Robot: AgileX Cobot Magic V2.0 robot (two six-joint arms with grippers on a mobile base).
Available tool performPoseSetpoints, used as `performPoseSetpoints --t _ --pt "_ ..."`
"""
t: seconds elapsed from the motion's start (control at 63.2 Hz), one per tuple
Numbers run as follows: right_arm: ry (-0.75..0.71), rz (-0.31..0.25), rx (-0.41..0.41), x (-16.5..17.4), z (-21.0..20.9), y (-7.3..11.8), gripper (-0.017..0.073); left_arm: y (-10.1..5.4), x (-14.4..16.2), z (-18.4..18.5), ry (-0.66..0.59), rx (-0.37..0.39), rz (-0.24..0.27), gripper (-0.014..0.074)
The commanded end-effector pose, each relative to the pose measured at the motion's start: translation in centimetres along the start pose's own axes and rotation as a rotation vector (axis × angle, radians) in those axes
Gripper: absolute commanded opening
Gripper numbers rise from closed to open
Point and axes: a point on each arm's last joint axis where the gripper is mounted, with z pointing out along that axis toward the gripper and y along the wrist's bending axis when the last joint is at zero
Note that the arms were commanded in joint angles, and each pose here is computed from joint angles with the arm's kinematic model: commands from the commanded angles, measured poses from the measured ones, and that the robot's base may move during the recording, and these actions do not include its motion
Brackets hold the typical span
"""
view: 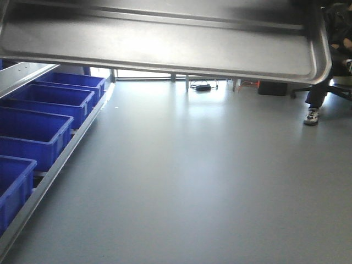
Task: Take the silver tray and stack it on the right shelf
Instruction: 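Carry the tray with both grippers while the base drives to another shelf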
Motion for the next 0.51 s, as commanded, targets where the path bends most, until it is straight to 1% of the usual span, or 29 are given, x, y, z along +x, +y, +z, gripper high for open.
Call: performPoseSetpoints --t 0.0,0.491 --pt "-0.105 -0.037 -0.004 -1.36 -1.48 -0.19 0.0057 0.79 -0.86 -1.34 -0.067 -0.028 0.016 -0.0101" --pt "-0.105 -0.037 -0.004 -1.36 -1.48 -0.19 0.0057 0.79 -0.86 -1.34 -0.067 -0.028 0.016 -0.0101"
